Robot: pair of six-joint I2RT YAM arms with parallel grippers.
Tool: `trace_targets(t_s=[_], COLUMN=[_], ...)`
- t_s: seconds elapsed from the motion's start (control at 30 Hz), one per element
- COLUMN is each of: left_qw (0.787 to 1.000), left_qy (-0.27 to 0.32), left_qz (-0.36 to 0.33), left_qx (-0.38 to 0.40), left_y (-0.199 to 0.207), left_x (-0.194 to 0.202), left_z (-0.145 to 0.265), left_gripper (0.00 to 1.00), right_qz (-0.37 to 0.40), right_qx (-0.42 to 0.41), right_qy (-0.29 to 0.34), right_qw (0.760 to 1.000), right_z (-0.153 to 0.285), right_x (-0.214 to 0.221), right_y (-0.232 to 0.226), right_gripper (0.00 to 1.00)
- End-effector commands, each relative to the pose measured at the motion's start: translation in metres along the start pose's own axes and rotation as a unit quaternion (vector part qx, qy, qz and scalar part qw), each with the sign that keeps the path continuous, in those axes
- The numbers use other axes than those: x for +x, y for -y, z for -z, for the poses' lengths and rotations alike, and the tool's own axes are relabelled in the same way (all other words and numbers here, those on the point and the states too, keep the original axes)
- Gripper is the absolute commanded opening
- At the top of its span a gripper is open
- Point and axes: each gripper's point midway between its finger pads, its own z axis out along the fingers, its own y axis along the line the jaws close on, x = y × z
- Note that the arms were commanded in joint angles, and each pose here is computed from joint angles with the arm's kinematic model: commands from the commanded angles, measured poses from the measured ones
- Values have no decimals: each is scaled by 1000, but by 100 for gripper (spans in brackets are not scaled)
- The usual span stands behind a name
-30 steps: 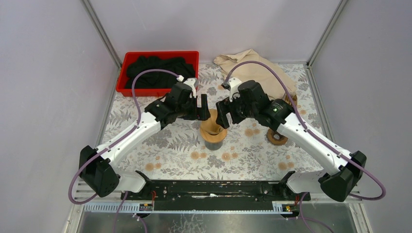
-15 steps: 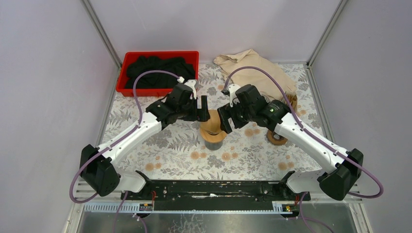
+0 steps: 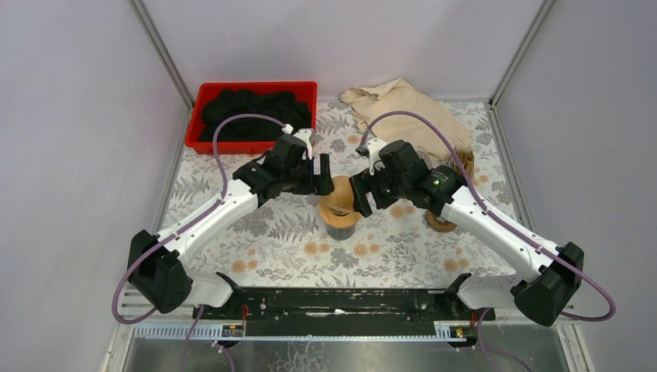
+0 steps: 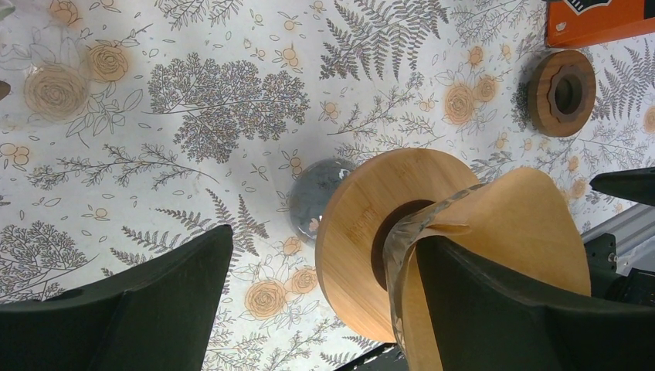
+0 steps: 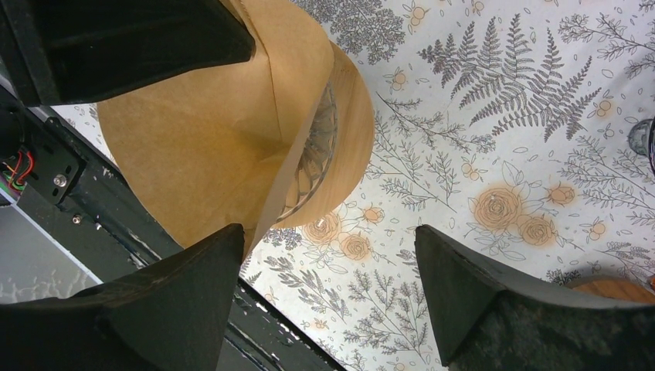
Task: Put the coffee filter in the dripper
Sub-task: Place the coffee filter in the coffee dripper.
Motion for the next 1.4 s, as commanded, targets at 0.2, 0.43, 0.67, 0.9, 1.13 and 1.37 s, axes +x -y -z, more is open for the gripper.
trace_targets(t_s=[0.2,0.43,0.67,0.9,1.13,1.37], left_qw=[999,997,995,991,984,976], left_qy=[27,47,62,89,142,193], left_qz=[0,-3,-5,-9,5,35], left_qx=[28,55,75,99,107,100], left_y=[8,20,29,37,32,10], left_x=[-14,-24,-31,-38,-39,-19], left_z=[2,17,27,39,63,80], left_gripper=[95,98,100,100,100,99], right_qz=[9,-2,-4,-1,8,14], right_qx=[-25,-33,-40,-45,-40,-32], right_qy=[58,96,112,138,185,218], right_qw=[998,995,993,989,982,975], right_z=[15,20,25,31,38,37], right_x=[-20,-37,-44,-50,-56,-42], right_y=[-9,-13,-17,-18,-15,-8], right_gripper=[88,88,88,89,89,87])
